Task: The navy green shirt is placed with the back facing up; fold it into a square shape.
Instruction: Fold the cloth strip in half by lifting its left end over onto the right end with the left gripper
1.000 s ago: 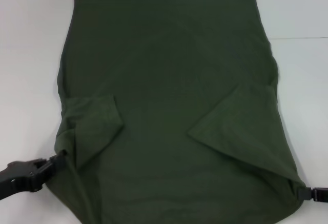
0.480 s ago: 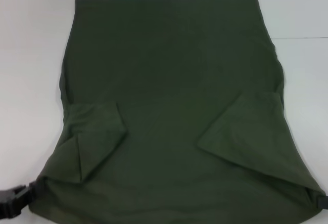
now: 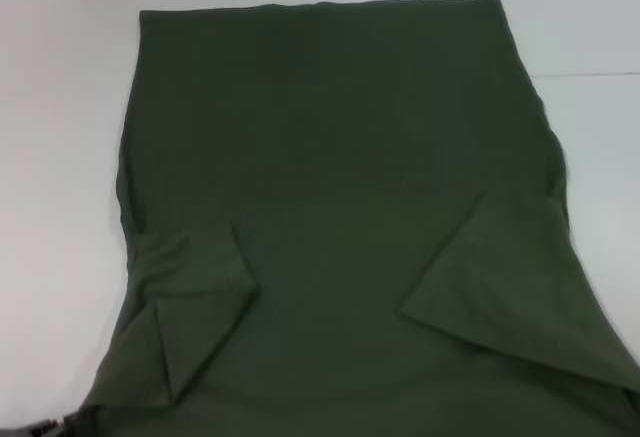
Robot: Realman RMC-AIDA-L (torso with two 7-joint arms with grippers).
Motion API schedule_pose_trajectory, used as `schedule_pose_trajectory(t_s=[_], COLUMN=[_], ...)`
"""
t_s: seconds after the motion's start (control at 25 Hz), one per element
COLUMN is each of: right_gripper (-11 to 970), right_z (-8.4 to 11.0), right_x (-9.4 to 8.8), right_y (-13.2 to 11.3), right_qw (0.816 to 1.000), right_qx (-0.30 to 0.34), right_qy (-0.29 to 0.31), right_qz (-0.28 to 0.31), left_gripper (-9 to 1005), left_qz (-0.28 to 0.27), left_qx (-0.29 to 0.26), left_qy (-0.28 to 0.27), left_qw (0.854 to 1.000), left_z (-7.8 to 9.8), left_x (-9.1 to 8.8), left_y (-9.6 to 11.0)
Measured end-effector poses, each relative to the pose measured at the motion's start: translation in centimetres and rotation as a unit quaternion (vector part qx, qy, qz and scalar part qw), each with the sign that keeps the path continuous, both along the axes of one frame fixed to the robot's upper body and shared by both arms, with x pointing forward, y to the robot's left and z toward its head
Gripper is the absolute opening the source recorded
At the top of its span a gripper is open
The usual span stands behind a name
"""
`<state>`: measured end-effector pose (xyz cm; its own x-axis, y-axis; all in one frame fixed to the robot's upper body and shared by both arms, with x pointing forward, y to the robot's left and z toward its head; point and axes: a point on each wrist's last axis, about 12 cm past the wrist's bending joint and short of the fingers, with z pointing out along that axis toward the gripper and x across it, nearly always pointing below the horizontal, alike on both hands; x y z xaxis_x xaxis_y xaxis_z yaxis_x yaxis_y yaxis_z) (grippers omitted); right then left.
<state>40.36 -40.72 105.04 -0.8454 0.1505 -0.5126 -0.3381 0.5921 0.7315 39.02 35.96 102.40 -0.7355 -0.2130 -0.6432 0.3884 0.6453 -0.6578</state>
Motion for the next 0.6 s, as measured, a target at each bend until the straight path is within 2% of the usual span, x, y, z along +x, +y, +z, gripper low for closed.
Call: schedule_pose_trajectory(t_s=[0.4,0.6], right_gripper=[19,19], right_z=[0.0,0.7], right_x=[-2.3,-2.6], right_y=[-1.1,-1.9], right_qw=[1.0,0.999], right_qx=[0.006,0.012], right_qy=[-0.002,-0.018], right_qz=[-0.018,-0.036], left_gripper=[31,31], left_qz=[-0.011,-0.019], left_qx=[-0.015,-0.019], left_qy=[0.009,-0.001], left_qw=[1.0,1.0], left_z=[0.1,0.5], left_x=[-1.5,-0.8], left_y=[0.0,0.0])
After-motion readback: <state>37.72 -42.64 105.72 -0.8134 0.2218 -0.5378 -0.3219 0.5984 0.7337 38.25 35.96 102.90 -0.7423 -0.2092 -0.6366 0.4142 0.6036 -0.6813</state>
